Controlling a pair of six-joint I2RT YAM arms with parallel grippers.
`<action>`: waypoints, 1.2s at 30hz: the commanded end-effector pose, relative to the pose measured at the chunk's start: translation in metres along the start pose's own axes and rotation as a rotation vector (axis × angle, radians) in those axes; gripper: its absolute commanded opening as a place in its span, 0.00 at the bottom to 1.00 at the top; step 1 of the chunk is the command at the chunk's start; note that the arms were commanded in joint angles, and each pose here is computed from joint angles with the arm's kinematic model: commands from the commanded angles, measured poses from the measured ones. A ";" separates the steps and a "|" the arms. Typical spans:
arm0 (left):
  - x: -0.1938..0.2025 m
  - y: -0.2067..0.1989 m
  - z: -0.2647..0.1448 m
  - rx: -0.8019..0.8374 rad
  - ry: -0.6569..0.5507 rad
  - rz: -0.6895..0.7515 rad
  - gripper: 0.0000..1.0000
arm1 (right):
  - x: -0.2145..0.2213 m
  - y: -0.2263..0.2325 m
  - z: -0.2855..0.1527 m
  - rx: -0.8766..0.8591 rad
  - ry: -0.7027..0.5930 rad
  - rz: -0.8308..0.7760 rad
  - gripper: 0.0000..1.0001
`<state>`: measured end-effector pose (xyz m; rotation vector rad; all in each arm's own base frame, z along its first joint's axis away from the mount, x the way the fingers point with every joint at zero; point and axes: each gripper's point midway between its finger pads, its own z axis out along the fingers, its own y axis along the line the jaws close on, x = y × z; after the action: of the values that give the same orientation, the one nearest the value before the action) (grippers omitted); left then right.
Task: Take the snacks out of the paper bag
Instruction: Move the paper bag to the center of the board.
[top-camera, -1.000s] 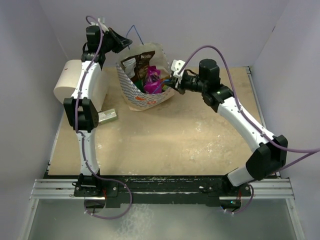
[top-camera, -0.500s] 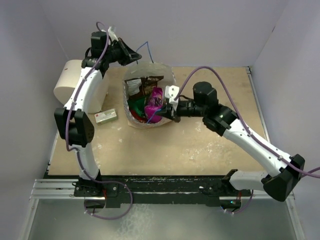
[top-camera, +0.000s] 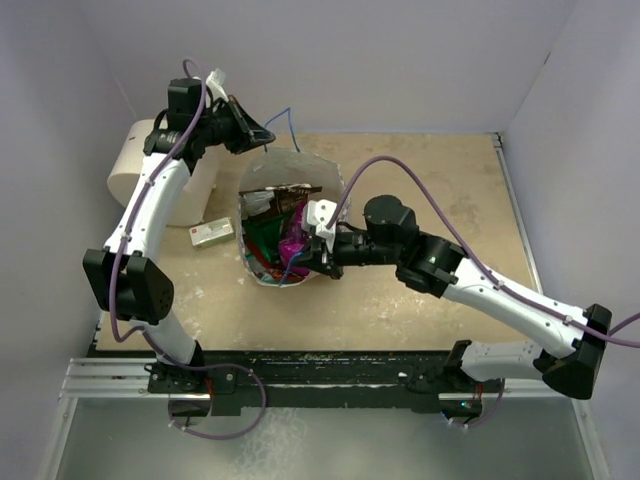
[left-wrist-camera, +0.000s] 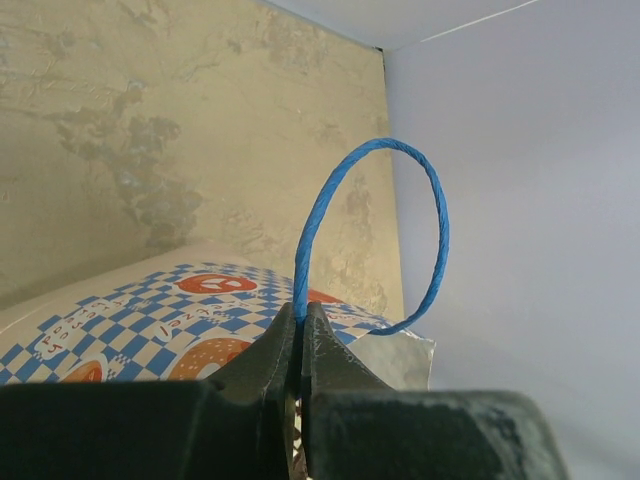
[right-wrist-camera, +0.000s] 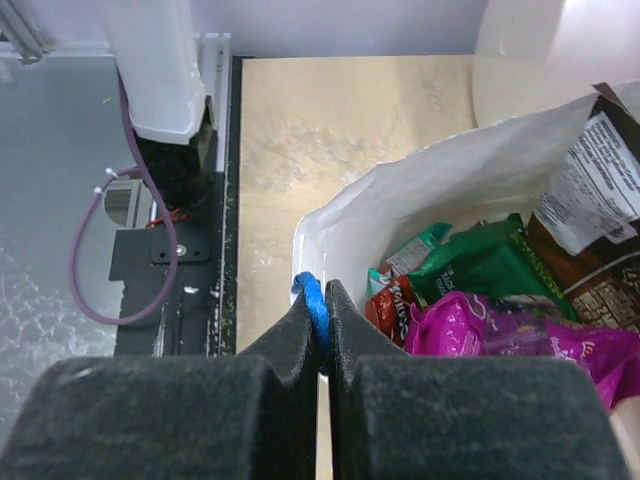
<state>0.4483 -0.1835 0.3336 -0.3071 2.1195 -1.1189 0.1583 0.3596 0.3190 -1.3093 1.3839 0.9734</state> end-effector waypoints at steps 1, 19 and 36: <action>-0.015 -0.049 -0.035 0.113 -0.087 0.098 0.00 | -0.054 0.008 0.010 0.015 -0.150 -0.045 0.00; -0.026 -0.036 -0.025 0.050 -0.106 0.128 0.30 | -0.043 0.001 -0.018 0.153 -0.037 -0.117 0.74; -0.077 -0.045 -0.053 -0.058 -0.233 0.266 0.81 | -0.075 -0.106 -0.127 0.621 0.017 -0.258 0.99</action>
<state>0.4675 -0.1616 0.4001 -0.1827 1.9823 -0.9248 0.2080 0.2522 0.3943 -1.0759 1.3700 0.3788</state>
